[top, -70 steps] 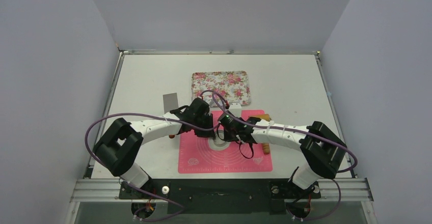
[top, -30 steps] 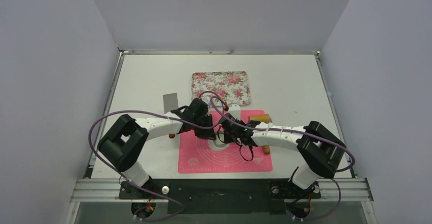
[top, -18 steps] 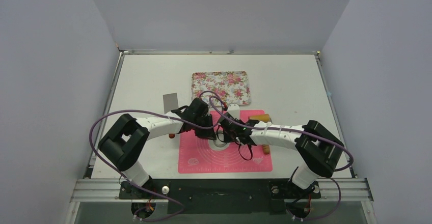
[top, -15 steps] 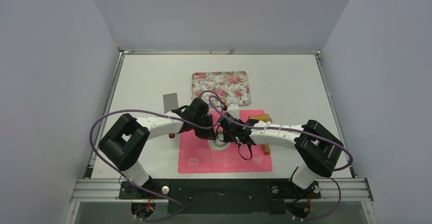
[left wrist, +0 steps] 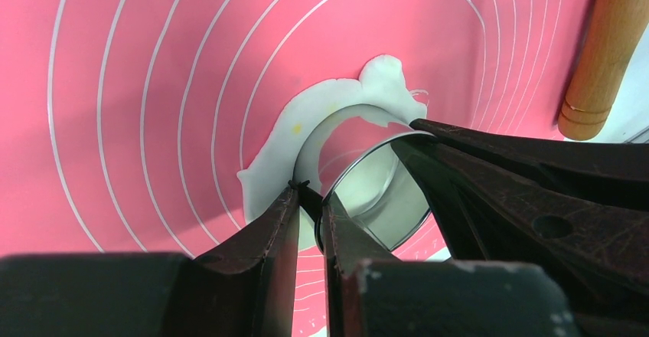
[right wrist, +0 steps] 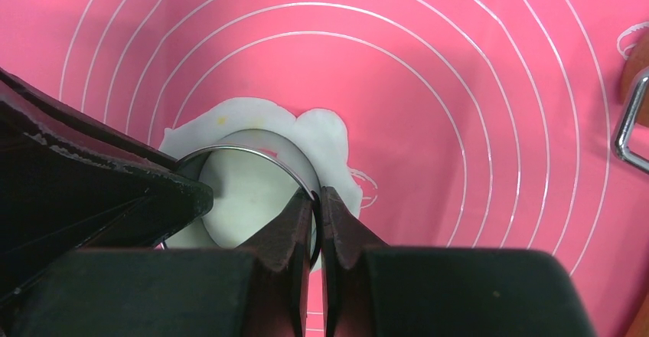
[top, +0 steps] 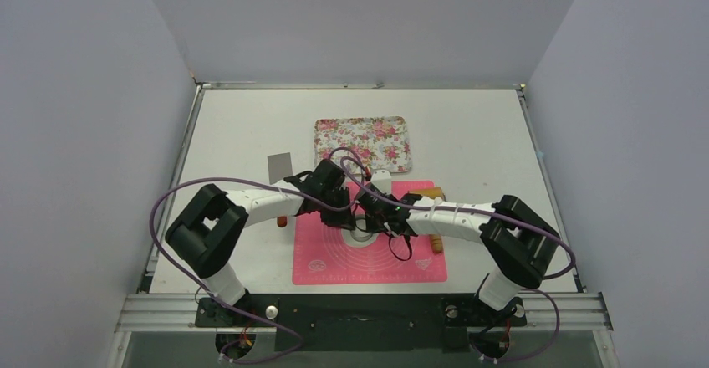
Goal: Roll out the dumpling wrappers from the dough
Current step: Press the dumpling wrapper on the work surface.
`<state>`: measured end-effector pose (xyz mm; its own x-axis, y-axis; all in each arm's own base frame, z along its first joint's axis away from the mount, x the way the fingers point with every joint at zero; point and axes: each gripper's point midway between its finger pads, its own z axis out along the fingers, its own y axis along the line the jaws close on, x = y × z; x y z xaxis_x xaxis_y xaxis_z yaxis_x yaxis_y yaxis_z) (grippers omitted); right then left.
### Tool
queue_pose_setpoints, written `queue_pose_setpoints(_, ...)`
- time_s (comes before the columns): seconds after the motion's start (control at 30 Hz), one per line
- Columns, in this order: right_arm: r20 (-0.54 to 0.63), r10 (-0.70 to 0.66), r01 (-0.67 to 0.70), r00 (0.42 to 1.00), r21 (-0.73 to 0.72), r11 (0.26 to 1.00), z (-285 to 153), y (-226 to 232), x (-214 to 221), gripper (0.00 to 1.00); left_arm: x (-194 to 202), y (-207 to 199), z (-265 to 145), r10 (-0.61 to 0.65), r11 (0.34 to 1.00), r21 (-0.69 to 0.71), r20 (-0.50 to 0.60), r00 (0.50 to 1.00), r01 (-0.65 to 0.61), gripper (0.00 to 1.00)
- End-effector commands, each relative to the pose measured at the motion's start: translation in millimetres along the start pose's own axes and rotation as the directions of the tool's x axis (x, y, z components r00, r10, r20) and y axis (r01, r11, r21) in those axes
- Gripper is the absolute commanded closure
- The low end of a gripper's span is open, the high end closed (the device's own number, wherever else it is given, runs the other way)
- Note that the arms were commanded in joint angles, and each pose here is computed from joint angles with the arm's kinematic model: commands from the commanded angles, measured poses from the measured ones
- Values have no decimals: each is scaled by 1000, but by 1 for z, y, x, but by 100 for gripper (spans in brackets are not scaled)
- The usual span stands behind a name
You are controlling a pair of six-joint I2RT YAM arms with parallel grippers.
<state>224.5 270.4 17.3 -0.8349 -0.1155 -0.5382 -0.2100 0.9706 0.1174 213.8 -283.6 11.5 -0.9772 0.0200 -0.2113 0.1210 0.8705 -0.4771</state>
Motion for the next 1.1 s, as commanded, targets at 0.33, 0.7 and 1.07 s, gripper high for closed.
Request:
queue_pose_setpoints(0.33,-150,-10,15,989,26,1000,32,-15,54,100,62,85,32,-5,961,-272,-183,983,-46,100)
queue_pose_setpoints(0.7,-144,-48,52,988,24,998,30,-10,40,100,54,88,28,-9,960,-277,-152,988,-34,100)
queue_pose_setpoints(1.07,-170,-20,24,985,22,999,37,-14,55,100,64,92,33,-4,956,-291,-173,985,-47,100)
